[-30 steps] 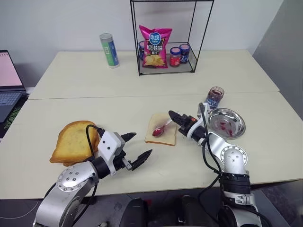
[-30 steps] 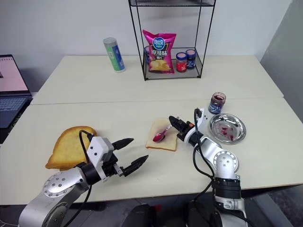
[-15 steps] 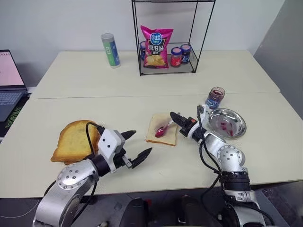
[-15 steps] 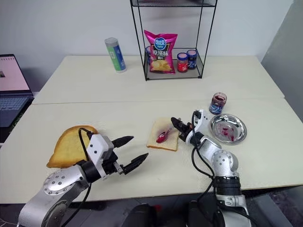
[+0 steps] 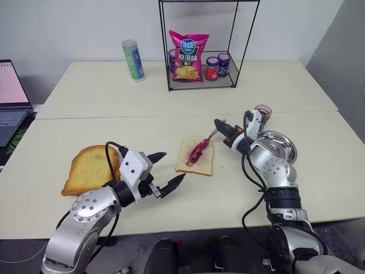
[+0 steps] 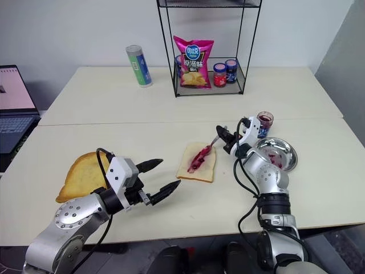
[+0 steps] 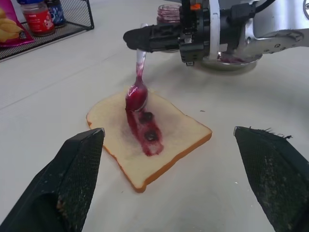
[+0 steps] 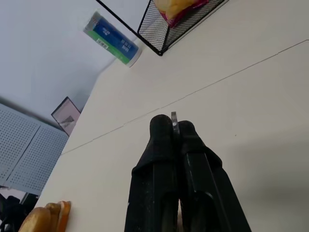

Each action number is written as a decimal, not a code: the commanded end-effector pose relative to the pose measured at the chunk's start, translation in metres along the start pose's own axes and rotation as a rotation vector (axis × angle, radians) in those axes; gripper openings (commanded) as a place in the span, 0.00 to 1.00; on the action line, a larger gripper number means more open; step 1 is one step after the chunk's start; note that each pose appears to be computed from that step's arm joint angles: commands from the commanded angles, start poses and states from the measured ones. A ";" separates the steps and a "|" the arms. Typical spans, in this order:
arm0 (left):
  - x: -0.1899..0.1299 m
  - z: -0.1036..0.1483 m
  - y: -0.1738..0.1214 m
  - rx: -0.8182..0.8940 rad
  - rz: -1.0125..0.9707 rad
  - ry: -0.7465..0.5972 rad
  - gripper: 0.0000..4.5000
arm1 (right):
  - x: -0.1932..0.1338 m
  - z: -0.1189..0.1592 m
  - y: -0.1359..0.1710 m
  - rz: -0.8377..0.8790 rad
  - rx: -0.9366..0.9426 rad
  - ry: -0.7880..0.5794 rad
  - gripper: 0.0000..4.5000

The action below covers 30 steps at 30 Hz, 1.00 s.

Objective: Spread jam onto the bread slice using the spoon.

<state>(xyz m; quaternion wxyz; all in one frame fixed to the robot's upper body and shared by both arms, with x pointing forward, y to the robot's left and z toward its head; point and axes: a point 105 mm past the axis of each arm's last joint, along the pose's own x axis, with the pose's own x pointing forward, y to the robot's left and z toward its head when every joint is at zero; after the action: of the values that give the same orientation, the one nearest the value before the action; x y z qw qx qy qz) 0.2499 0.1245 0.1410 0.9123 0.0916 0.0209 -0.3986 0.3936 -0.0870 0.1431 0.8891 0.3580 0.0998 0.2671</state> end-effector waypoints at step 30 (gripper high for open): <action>0.004 0.007 -0.001 0.030 -0.025 -0.030 1.00 | -0.009 0.008 -0.016 -0.110 0.026 -0.089 0.01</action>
<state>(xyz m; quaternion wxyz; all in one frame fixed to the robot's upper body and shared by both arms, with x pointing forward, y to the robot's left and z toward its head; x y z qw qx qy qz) 0.2520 0.1231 0.1398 0.9095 0.0909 0.0217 -0.4050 0.3917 -0.0964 0.1273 0.8977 0.3721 0.1039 0.2120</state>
